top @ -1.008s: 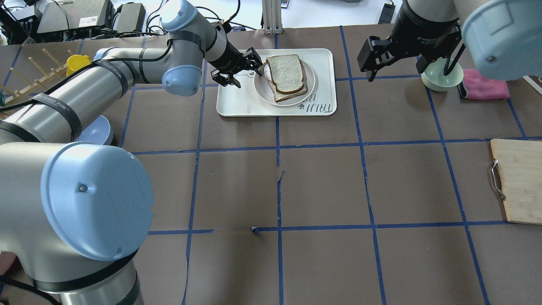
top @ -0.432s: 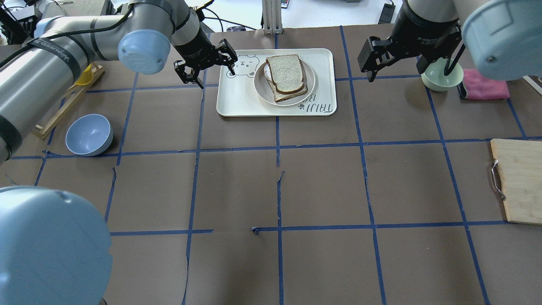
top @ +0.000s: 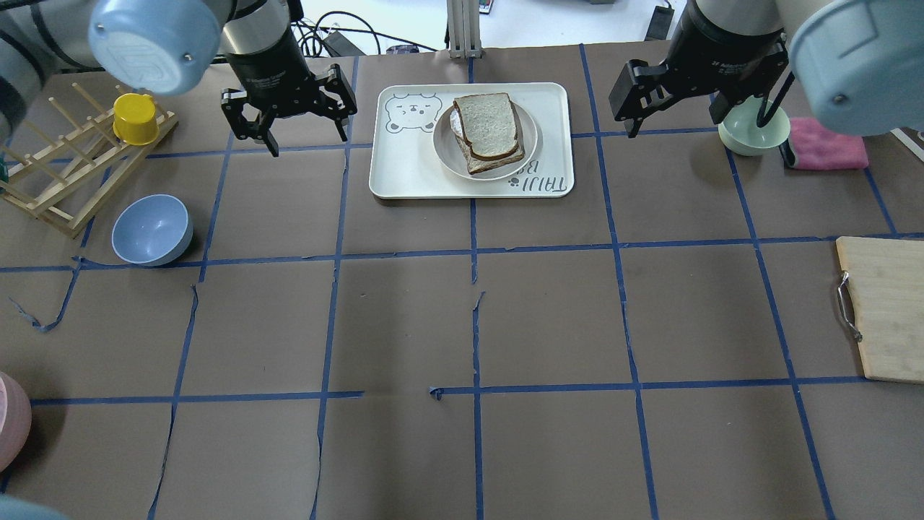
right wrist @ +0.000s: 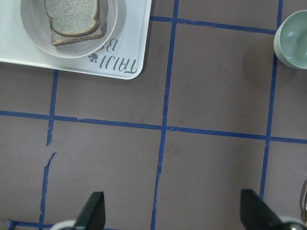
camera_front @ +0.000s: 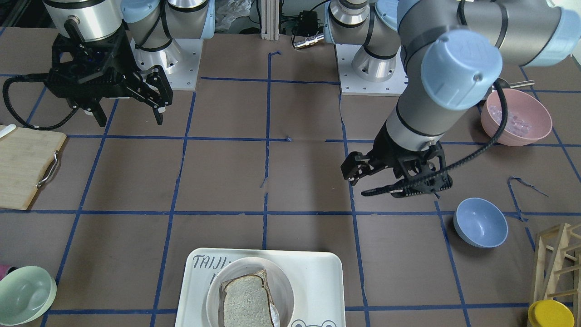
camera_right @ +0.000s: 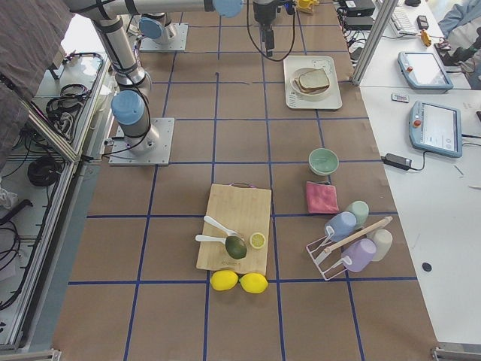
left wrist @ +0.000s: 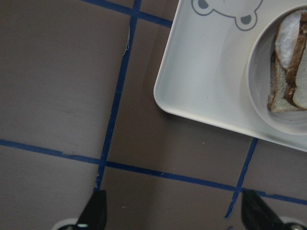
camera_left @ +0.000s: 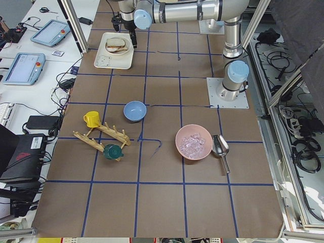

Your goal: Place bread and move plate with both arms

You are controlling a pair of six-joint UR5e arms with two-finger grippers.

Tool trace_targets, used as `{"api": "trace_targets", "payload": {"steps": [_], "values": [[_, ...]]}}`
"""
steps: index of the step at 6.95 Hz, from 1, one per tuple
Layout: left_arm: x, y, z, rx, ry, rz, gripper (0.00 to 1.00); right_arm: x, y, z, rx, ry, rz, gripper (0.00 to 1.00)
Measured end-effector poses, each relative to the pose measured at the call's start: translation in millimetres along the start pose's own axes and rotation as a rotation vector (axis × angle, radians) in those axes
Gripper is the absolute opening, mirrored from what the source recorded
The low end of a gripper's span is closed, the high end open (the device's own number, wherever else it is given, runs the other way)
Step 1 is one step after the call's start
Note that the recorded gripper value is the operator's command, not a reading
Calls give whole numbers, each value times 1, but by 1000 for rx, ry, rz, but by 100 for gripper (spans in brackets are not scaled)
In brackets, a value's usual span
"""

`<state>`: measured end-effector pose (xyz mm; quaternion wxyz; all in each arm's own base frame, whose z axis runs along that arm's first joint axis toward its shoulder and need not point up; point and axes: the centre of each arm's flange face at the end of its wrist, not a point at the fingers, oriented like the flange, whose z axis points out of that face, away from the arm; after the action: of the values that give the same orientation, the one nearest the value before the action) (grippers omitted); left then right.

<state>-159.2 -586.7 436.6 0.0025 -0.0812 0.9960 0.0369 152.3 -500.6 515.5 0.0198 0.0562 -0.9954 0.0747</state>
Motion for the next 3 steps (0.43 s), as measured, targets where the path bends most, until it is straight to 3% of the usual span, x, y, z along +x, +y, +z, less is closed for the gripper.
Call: {"api": "trace_targets", "payload": {"steps": [3], "values": [[-30,57,-21,-41,-31,156,98,1,1,-3,7,-1,3,100]]}}
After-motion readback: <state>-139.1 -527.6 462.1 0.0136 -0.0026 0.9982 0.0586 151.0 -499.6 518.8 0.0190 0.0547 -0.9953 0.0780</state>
